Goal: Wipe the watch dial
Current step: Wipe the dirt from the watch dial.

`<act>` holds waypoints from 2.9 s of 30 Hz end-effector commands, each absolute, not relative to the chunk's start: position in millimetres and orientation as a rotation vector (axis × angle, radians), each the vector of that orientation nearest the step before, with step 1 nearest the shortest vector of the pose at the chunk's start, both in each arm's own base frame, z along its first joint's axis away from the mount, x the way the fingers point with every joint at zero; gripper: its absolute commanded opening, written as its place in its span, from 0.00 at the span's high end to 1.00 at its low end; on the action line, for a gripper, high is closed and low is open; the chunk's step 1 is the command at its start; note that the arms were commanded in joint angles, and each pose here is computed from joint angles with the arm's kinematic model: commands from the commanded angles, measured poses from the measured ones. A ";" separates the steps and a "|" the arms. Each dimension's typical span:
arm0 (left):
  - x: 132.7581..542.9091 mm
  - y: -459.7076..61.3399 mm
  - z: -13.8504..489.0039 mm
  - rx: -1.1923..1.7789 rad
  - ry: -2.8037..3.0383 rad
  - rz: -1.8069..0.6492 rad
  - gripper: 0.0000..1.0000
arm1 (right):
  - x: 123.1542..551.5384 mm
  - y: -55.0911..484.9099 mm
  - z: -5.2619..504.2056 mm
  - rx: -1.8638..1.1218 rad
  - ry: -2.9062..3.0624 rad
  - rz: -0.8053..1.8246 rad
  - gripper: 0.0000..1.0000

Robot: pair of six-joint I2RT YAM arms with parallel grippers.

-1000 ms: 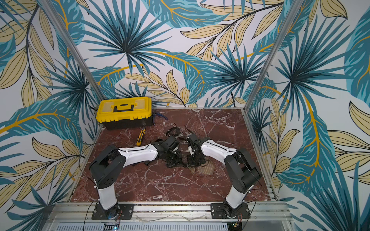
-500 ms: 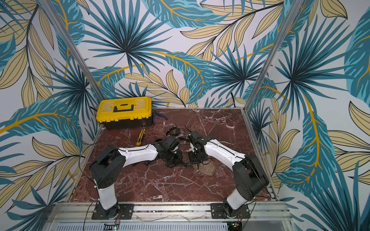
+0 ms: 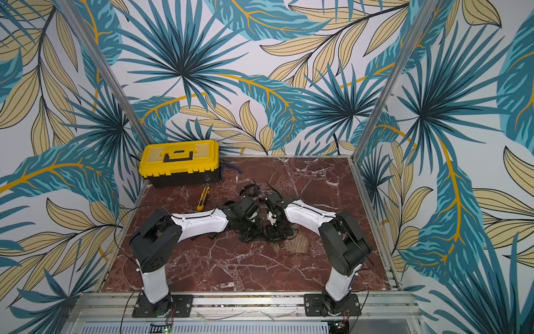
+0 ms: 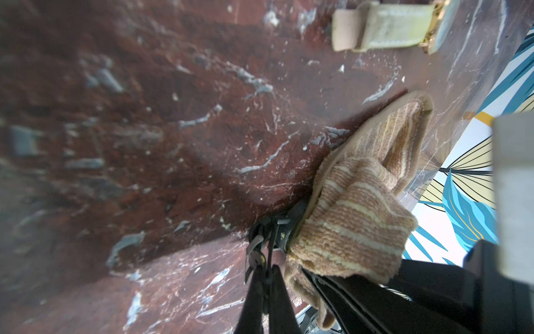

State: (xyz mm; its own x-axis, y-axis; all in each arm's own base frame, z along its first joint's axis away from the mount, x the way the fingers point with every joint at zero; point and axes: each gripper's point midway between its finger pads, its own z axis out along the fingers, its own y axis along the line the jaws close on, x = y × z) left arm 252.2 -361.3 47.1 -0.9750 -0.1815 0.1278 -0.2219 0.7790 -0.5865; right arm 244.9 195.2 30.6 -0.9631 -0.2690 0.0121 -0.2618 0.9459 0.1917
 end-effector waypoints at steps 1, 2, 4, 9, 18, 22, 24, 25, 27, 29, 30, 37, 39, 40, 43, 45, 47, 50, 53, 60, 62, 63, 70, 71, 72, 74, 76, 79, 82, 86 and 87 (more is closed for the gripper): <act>248.5 -357.7 39.5 0.339 -2.896 0.950 1.00 | 242.9 172.6 13.2 0.338 -3.049 -0.122 1.00; 248.6 -357.9 39.8 0.339 -2.896 0.952 1.00 | 243.7 169.6 12.7 0.324 -3.050 -0.106 1.00; 248.8 -358.4 40.5 0.337 -2.897 0.956 1.00 | 243.9 162.1 10.0 0.305 -3.047 -0.058 1.00; 248.9 -358.2 40.3 0.338 -2.897 0.958 1.00 | 245.3 152.4 6.4 0.242 -3.053 -0.052 1.00; 248.6 -358.3 39.6 0.337 -2.895 0.957 1.00 | 252.2 143.1 27.5 0.233 -3.109 -0.017 1.00; 249.0 -359.0 40.7 0.339 -2.893 0.962 1.00 | 253.9 159.4 50.9 0.304 -3.153 -0.103 1.00; 248.7 -359.1 40.4 0.337 -2.894 0.961 1.00 | 251.5 172.0 57.8 0.356 -3.147 -0.162 1.00; 249.1 -358.7 40.4 0.339 -2.895 0.960 1.00 | 250.7 176.9 59.2 0.374 -3.144 -0.182 1.00; 248.9 -358.2 39.5 0.343 -2.895 0.956 1.00 | 247.0 187.9 58.9 0.413 -3.122 -0.233 1.00; 248.1 -358.3 39.1 0.343 -2.894 0.955 1.00 | 242.7 196.8 54.3 0.432 -3.087 -0.285 1.00; 248.9 -357.8 39.3 0.346 -2.893 0.956 1.00 | 240.8 199.2 50.8 0.439 -3.068 -0.295 1.00; 248.4 -357.2 39.1 0.348 -2.894 0.954 1.00 | 237.1 192.6 25.7 0.432 -3.016 -0.201 1.00; 249.0 -356.9 39.2 0.353 -2.895 0.954 1.00 | 237.6 187.9 20.6 0.414 -3.016 -0.162 1.00; 248.6 -356.6 38.7 0.353 -2.896 0.951 1.00 | 237.7 185.2 18.8 0.405 -3.015 -0.146 1.00; 249.1 -356.0 39.0 0.357 -2.894 0.953 1.00 | 240.1 177.2 16.0 0.367 -3.023 -0.119 1.00; 249.1 -354.4 39.1 0.363 -2.897 0.950 1.00 | 240.6 165.8 14.1 0.337 -3.019 -0.083 1.00; 250.3 -353.0 40.5 0.373 -2.904 0.958 1.00 | 240.0 156.9 13.9 0.310 -3.019 -0.075 1.00; 254.0 -347.5 43.9 0.388 -2.935 0.957 1.00 | 240.4 147.3 19.1 0.302 -3.042 -0.054 1.00; 256.4 -345.4 47.3 0.395 -2.954 0.964 1.00 | 241.0 142.9 26.0 0.329 -3.069 -0.036 1.00; 253.4 -337.8 46.5 0.443 -2.957 0.967 1.00 | 244.0 136.3 59.2 0.335 -3.190 -0.050 0.60; 252.3 -336.3 49.1 0.447 -2.963 0.975 1.00 | 244.8 136.0 71.3 0.332 -3.229 -0.068 0.55; 252.1 -335.9 51.4 0.445 -2.968 0.982 1.00 | 245.0 135.5 76.0 0.323 -3.243 -0.075 0.52; 248.9 -339.0 55.6 0.427 -2.959 1.032 1.00 | 256.0 153.6 79.2 0.319 -3.279 -0.184 0.45; 249.8 -340.3 57.6 0.423 -2.959 1.050 1.00 | 257.8 157.3 76.9 0.328 -3.270 -0.190 0.44; 249.9 -340.4 58.2 0.420 -2.960 1.054 1.00 | 258.6 159.2 74.7 0.333 -3.259 -0.187 0.44; 251.0 -340.9 59.0 0.416 -2.962 1.058 1.00 | 260.9 164.3 69.6 0.353 -3.243 -0.181 0.43; 251.0 -341.7 58.3 0.410 -2.960 1.057 1.00 | 265.5 165.9 64.2 0.349 -3.239 -0.161 0.41; 251.6 -344.0 58.3 0.397 -2.956 1.060 1.00 | 274.7 163.9 56.9 0.308 -3.247 -0.098 0.40; 251.7 -344.6 57.9 0.394 -2.954 1.061 1.00 | 281.5 161.1 47.1 0.285 -3.248 -0.037 0.41; 251.8 -344.6 57.5 0.392 -2.952 1.060 1.00 | 284.2 156.0 32.7 0.270 -3.243 0.030 0.57; 252.0 -344.6 57.3 0.393 -2.954 1.059 1.00 | 284.3 156.0 30.5 0.270 -3.243 0.030 0.60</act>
State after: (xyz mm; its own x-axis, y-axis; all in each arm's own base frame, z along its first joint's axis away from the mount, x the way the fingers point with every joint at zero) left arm 251.2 -341.7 51.6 -0.9650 -0.2511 0.0764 -0.2446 0.7554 -0.6079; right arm 278.2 158.7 36.4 -0.9809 -0.1723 -0.0902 -0.1735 0.9848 0.0055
